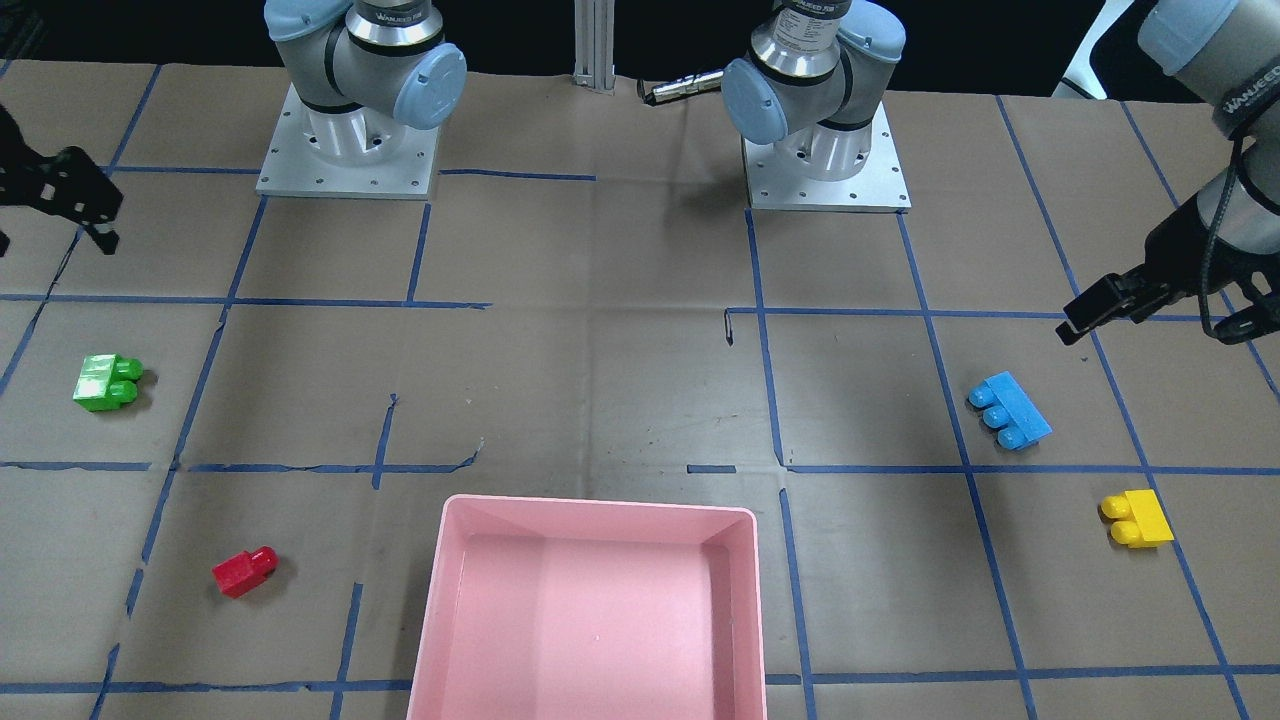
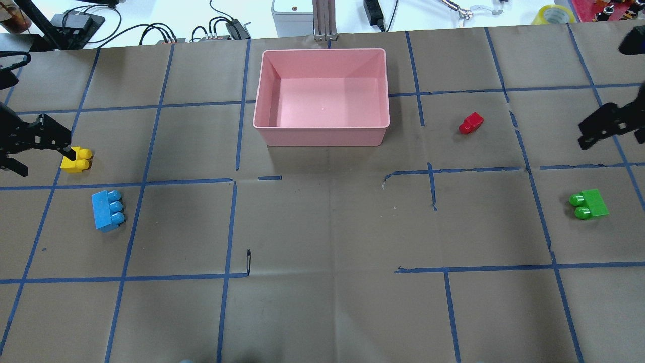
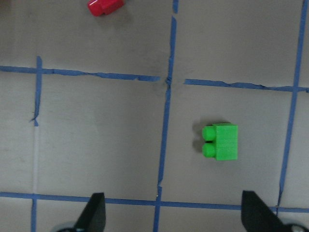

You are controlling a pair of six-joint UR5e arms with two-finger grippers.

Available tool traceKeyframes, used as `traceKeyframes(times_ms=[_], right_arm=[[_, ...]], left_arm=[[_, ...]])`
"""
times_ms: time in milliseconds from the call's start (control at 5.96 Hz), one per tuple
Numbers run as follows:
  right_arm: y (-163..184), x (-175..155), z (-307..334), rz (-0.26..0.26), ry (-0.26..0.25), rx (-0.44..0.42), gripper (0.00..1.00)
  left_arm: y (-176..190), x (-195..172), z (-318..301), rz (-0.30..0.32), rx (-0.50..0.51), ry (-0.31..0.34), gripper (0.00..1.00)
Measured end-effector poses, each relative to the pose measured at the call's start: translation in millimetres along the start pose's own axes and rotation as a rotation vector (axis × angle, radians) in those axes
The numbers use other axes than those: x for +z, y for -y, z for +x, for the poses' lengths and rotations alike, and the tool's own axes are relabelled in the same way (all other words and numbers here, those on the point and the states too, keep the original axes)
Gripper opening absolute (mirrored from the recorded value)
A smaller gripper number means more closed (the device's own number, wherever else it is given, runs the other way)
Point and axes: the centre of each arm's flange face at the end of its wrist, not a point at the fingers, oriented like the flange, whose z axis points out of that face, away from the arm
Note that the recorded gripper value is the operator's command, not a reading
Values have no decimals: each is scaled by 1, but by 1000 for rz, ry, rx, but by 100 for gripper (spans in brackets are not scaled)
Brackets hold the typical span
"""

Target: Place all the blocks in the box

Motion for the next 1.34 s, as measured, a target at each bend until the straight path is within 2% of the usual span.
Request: traceKeyframes(times_ms=[168, 504, 839, 1343], right_arm=[[-1, 18, 37, -9, 7, -2, 100], [15, 92, 80, -17, 12, 10, 99], [2, 170, 72, 19, -26, 8, 99], [-17, 224, 80, -22, 11, 3, 99]], left_arm=[[9, 32, -9, 10, 1, 2, 99], [24, 86, -17, 44, 20, 12, 99], [39, 130, -21, 55, 26, 9, 99], [44, 170, -21, 36, 30, -8, 99]])
